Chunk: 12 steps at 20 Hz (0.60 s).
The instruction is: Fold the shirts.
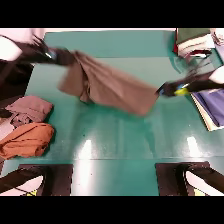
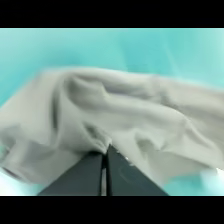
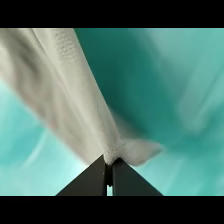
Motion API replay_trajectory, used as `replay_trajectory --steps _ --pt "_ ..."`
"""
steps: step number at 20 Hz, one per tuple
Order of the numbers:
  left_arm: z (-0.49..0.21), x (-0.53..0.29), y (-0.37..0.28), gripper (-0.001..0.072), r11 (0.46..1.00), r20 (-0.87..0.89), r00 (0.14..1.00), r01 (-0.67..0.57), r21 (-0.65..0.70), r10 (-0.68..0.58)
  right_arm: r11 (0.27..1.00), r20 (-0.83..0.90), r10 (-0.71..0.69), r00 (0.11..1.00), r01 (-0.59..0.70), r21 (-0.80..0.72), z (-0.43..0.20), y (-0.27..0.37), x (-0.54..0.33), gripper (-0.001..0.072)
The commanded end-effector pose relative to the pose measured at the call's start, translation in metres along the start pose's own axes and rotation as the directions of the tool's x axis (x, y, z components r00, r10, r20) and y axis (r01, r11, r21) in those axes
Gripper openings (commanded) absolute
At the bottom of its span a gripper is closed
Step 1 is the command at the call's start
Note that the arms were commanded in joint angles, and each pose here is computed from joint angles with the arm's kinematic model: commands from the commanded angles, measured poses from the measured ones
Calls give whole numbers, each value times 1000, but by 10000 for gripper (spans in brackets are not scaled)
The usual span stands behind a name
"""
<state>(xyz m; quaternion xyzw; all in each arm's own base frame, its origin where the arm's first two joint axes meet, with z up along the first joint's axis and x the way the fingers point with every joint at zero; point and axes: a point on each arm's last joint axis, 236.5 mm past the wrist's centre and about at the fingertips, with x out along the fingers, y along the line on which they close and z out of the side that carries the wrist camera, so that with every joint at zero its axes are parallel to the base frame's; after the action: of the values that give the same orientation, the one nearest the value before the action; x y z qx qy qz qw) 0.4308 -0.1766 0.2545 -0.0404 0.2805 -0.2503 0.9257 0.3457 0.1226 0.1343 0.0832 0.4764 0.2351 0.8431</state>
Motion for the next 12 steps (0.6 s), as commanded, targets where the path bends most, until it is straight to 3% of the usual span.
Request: replay_trajectory --steps 1,3,6,9,12 --pt "80 -111 -35 31 993 265 964 -28 118 -4 978 297 -151 943 187 -94 56 11 -150 18" --pt "81 -132 -47 31 990 278 960 -11 138 -28 966 403 -184 896 241 -96 64 21 -195 18" --pt "35 -115 -44 30 991 98 995 18 133 -31 969 409 -187 893 235 -70 54 26 -201 18" --pt "-32 -77 -32 30 995 -116 993 43 87 -33 981 288 -189 939 195 7 21 6 -158 18" --pt "-124 -36 -45 30 991 -351 932 117 72 -84 980 129 -192 973 183 75 -31 -20 -106 17"
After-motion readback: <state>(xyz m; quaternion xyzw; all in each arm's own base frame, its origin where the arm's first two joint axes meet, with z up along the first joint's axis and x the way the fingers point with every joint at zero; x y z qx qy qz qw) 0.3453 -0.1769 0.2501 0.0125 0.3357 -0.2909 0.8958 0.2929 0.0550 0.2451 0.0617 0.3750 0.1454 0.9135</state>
